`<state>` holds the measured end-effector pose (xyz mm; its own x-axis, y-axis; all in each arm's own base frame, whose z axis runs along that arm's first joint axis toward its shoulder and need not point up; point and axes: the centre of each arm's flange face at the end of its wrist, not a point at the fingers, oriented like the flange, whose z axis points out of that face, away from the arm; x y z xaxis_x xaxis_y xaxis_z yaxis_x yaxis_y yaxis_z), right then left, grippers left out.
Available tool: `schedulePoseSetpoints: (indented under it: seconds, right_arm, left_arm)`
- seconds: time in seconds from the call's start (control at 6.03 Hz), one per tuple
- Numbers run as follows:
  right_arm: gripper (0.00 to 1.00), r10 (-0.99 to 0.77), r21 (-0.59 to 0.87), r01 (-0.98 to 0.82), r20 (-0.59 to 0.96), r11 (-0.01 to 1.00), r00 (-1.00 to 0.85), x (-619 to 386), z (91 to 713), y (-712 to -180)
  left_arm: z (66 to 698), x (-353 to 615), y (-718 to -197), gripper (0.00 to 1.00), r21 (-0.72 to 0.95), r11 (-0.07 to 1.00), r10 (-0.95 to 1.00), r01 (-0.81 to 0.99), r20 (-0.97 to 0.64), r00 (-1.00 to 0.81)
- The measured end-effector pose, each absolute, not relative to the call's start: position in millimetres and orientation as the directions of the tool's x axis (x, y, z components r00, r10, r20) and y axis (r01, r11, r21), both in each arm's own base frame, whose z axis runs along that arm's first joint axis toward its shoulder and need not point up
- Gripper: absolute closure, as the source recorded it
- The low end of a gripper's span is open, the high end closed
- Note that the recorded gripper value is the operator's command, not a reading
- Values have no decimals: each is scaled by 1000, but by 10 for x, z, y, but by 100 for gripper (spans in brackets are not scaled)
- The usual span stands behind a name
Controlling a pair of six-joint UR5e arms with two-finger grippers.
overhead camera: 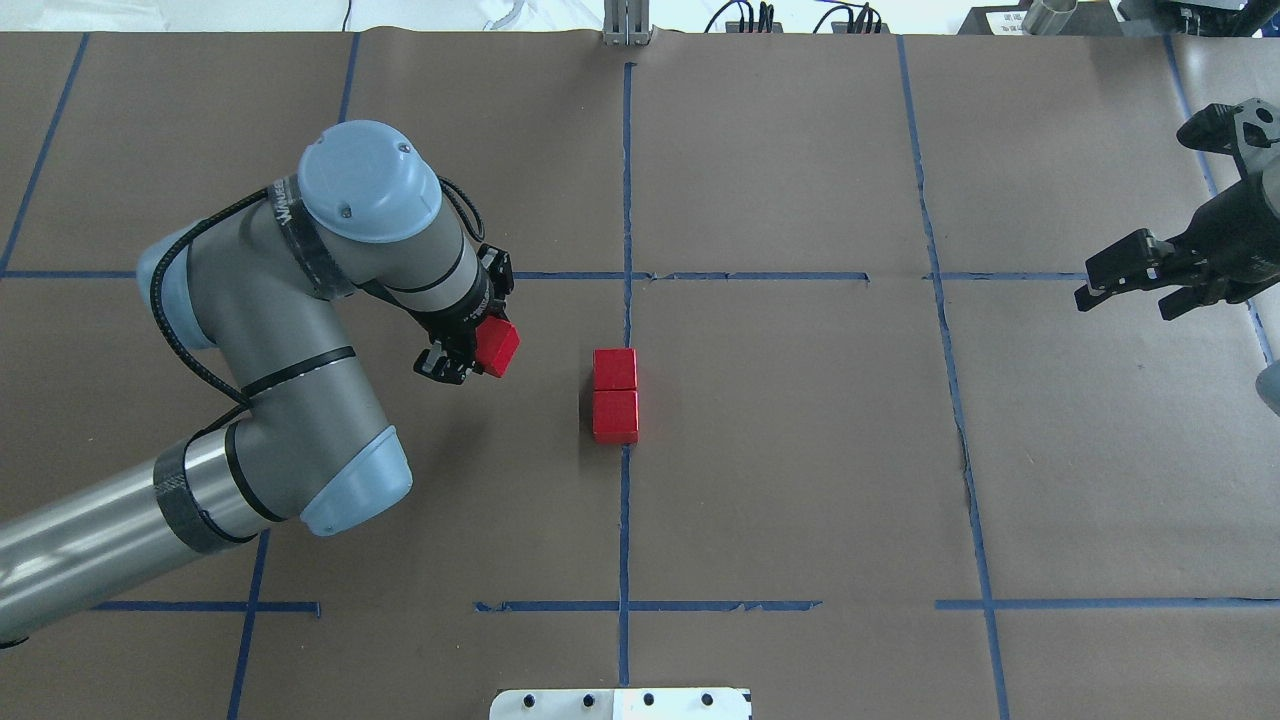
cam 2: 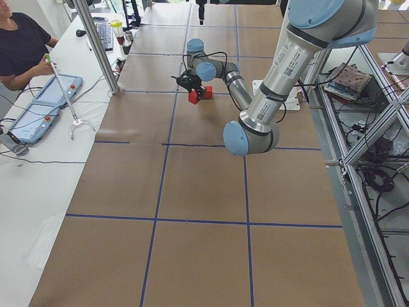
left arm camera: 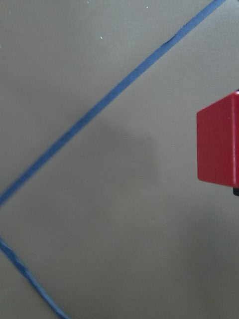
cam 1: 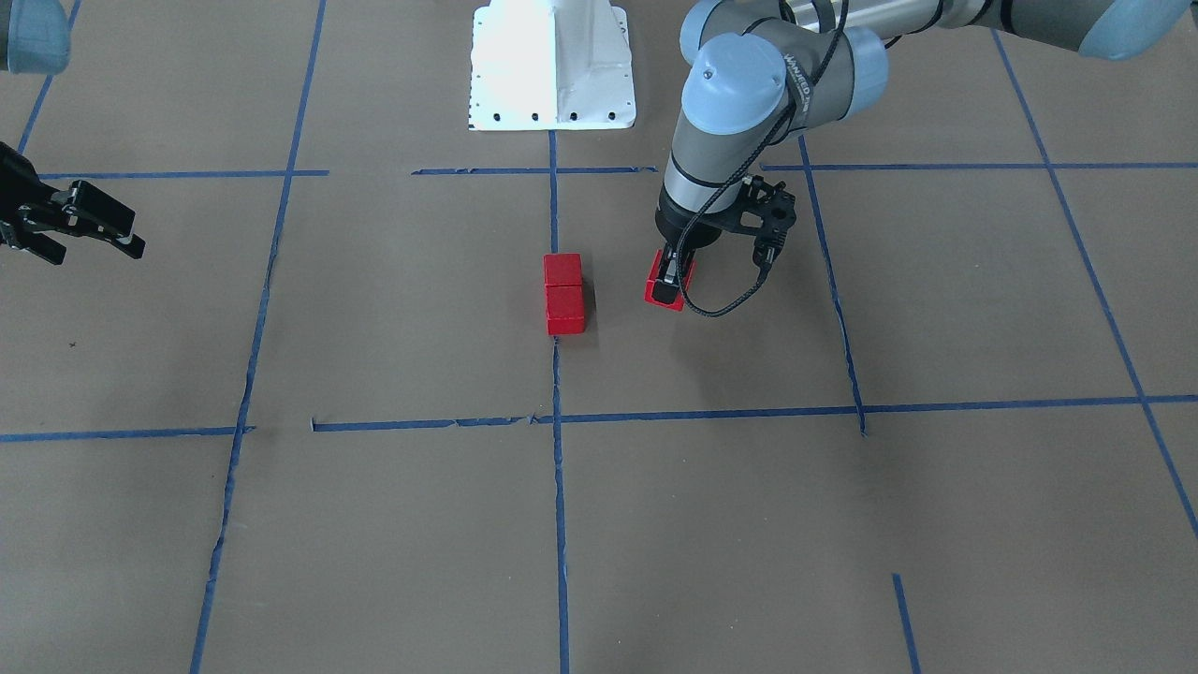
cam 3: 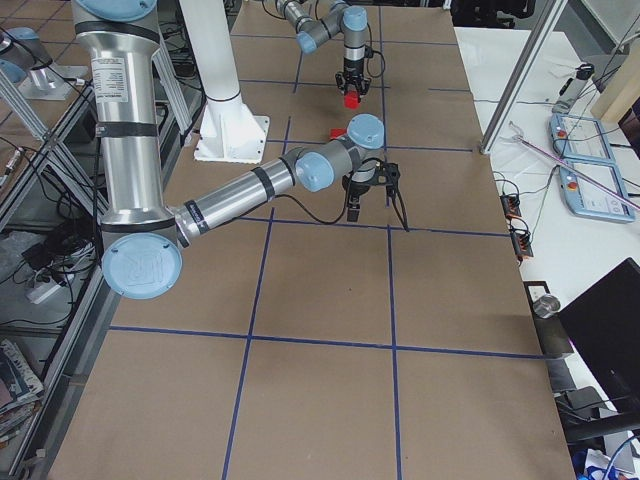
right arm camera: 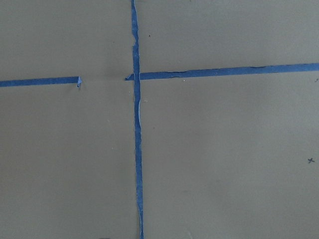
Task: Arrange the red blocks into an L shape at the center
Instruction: 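Carry the cube with the left gripper beside the two-cube column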
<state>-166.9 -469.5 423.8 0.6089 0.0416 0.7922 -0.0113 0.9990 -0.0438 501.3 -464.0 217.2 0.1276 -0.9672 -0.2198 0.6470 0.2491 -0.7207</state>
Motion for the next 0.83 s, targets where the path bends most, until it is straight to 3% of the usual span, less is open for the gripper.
schedulePoseSetpoints:
  seconds: [0.17,0.83]
  right_arm:
    - [0,42,-44,-12,791,999,610,-1671,4242,-4699]
    - [0,46,-47,-14,792,999,609,-1674,4237,-4697]
  left_arm:
    - [2131,5153,-4652,100,-744,149,-988,651,-143,62]
    - [2242,5566,-4630,100,-781,35,-996,624,-80,-44]
